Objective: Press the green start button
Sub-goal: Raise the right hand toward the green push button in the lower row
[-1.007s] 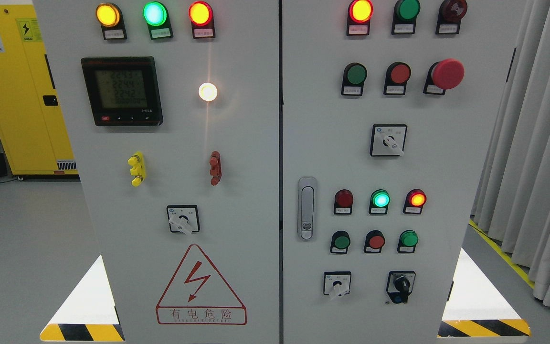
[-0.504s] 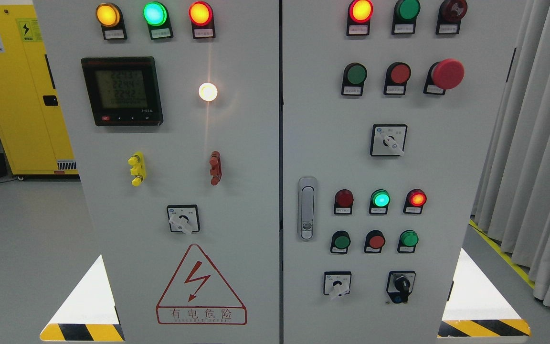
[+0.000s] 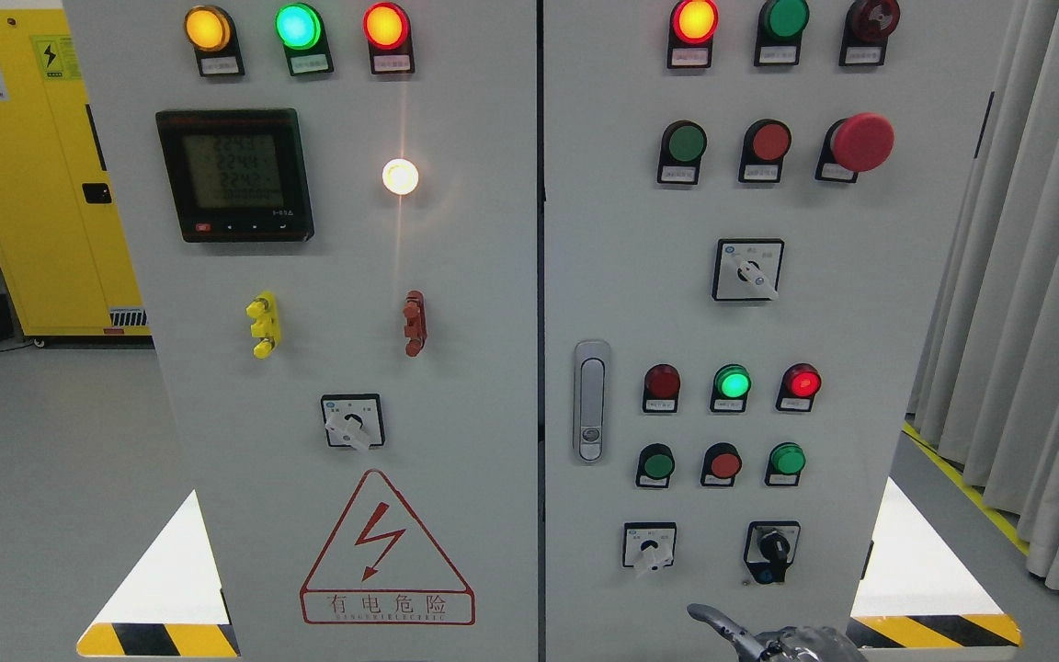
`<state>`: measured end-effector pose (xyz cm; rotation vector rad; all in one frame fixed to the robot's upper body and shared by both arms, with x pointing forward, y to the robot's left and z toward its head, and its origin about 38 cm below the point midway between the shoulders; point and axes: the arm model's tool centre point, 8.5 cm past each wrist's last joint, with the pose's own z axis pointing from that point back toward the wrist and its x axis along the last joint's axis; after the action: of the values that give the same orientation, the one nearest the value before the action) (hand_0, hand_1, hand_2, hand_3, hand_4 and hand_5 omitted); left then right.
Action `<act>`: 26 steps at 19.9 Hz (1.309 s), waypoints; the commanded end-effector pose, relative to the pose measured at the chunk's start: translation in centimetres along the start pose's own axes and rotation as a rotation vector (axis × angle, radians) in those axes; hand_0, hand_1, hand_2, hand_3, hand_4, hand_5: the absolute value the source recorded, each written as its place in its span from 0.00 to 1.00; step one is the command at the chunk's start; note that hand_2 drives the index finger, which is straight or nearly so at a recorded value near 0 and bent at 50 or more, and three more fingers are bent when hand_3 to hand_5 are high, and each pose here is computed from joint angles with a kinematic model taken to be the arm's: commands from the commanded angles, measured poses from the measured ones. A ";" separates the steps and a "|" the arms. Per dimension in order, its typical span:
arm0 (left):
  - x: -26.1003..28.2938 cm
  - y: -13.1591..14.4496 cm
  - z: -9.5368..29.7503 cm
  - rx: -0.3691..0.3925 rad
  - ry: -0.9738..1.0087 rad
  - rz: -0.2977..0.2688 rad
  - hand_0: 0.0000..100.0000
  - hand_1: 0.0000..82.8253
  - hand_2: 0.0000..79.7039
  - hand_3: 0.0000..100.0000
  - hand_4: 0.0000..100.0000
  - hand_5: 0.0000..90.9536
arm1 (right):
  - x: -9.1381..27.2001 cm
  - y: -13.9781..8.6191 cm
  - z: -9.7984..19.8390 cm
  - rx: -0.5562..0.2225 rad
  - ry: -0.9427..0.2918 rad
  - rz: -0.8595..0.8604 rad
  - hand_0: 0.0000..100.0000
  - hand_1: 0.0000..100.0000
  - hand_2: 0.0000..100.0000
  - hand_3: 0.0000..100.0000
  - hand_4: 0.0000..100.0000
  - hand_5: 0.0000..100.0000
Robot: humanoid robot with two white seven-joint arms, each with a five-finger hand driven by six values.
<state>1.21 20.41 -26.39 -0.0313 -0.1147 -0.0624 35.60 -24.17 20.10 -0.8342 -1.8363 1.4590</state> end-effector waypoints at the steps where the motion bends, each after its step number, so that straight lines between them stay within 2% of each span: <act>1: 3.0 -0.3 -0.3 -0.005 -0.057 -0.004 0.12 0.67 0.00 0.00 0.00 0.00 | 1.2 -3.1 -2.5 -0.048 -0.060 0.075 0.33 0.57 0.00 0.80 0.83 0.72; 18: 3.0 -0.3 -0.3 -0.005 -0.059 -0.004 0.12 0.67 0.00 0.00 0.00 0.00 | -2.1 -4.3 -7.0 -0.055 -0.017 0.057 0.35 0.56 0.00 0.78 0.81 0.71; 26: 3.0 -0.3 -0.3 -0.005 -0.059 -0.004 0.12 0.67 0.00 0.00 0.00 0.00 | -2.7 -4.5 -7.7 -0.054 0.001 0.046 0.35 0.56 0.00 0.77 0.81 0.70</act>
<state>1.21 20.15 -26.38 -0.0354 -0.1155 -0.0625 41.55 -22.14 26.10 -0.9259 -1.9066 1.4630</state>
